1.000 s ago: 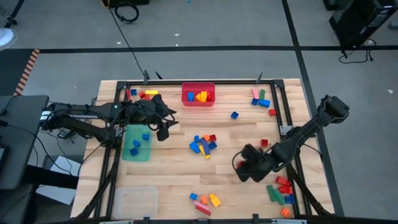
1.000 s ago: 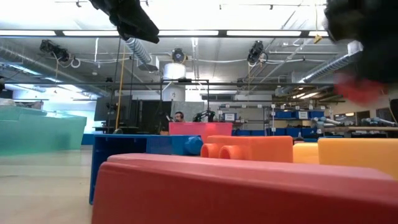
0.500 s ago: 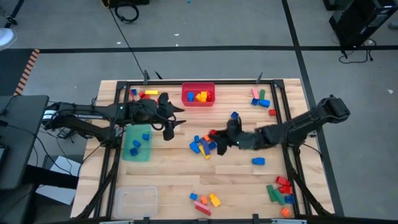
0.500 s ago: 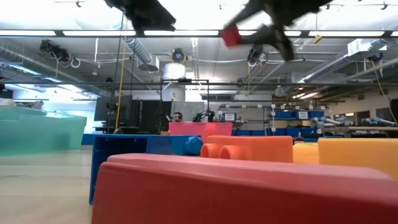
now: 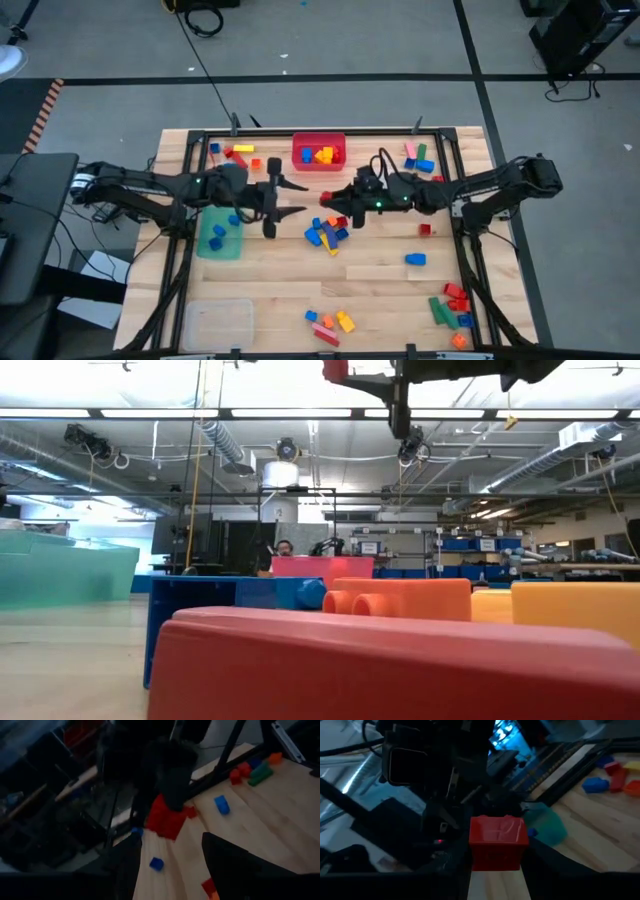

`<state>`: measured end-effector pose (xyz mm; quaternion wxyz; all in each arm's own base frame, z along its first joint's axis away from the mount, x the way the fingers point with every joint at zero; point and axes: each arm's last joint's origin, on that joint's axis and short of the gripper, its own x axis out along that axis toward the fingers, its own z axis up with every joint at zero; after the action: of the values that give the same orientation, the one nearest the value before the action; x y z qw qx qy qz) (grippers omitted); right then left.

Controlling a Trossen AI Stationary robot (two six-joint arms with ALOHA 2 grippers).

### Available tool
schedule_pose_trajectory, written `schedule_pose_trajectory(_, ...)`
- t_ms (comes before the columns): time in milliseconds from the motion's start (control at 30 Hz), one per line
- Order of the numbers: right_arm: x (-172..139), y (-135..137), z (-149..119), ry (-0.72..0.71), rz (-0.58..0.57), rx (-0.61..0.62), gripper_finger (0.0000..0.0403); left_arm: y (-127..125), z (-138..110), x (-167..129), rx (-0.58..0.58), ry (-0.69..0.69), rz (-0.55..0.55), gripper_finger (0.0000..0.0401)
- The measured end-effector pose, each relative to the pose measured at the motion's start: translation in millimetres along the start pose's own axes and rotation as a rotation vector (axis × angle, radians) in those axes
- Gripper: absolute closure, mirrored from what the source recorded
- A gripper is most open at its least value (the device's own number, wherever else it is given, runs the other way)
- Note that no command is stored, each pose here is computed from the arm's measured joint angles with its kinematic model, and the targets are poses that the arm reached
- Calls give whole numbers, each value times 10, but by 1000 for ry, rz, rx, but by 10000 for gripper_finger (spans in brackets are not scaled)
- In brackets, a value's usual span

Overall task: Sort blocks by size
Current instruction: Put the red 4 studded building block into the teal bin

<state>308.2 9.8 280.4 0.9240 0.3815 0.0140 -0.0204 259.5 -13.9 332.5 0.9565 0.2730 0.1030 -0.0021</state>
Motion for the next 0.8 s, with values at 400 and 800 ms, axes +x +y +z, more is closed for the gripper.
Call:
schedule_pose_trajectory(400, 5, -86, 78, 50, 42, -1, 253, -57, -22, 328, 4, -42, 26, 182)
schedule_pose_trajectory(800, 3, -85, 65, 92, 73, -27, 252, -98, -24, 652, 14, 17, -5, 182)
